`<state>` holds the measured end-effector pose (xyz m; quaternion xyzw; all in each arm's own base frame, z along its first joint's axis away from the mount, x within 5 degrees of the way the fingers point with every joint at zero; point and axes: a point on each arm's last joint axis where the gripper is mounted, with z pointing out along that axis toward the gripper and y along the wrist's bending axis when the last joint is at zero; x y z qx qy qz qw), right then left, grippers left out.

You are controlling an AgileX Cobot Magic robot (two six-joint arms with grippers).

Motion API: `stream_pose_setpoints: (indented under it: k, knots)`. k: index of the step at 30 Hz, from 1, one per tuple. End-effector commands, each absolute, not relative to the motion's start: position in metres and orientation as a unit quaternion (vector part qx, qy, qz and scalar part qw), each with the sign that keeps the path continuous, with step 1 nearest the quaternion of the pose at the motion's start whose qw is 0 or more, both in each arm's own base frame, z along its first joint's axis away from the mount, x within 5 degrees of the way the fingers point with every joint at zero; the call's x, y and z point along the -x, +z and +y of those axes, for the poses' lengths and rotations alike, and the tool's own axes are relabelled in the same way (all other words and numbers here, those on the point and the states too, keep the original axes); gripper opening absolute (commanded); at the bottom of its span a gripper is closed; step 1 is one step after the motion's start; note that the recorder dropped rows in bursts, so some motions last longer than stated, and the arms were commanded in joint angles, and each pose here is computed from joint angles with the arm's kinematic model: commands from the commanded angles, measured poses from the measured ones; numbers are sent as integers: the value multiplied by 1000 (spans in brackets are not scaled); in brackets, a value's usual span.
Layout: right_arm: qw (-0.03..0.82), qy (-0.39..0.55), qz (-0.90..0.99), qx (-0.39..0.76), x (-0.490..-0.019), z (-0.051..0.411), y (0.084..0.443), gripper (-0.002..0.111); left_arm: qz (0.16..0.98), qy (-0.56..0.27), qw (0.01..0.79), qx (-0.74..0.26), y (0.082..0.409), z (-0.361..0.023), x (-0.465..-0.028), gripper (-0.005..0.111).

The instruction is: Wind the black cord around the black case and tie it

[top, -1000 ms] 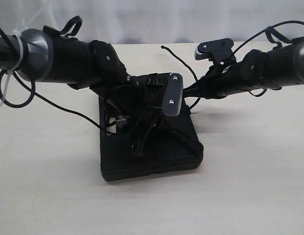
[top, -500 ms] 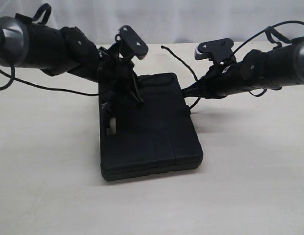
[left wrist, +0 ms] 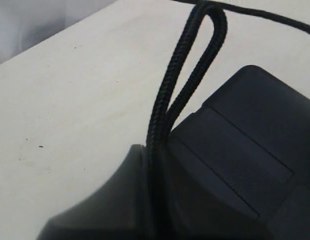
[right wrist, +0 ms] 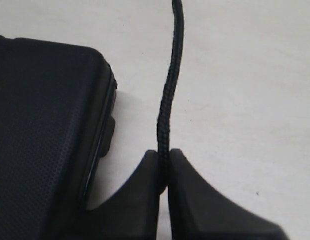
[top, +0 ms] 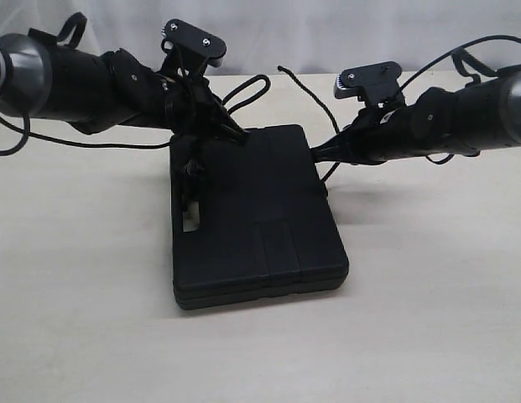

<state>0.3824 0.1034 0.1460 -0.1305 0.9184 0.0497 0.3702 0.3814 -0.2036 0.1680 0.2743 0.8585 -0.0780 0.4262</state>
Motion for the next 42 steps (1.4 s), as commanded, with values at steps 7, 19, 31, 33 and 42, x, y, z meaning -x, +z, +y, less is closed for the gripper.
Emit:
stream_pose_setpoints:
  k: [7, 19, 31, 33, 42]
  knots:
    - [418, 18, 866, 273, -371, 146, 151, 4, 863, -53, 453, -216, 151, -198, -392, 0]
    - [418, 11, 861, 291, -366, 149, 148, 4, 868, -25, 480, -129, 154, -163, -410, 0]
    - [422, -13, 835, 353, -348, 143, 168, 4, 876, -35, 450, -170, 149, -161, -409, 0]
    - [410, -17, 832, 374, -342, 142, 171, 4, 875, -33, 451, -172, 149, -160, -409, 0]
    - [298, -5, 818, 493, -319, 141, 166, 4, 864, -16, 461, -200, 151, -160, -410, 0]
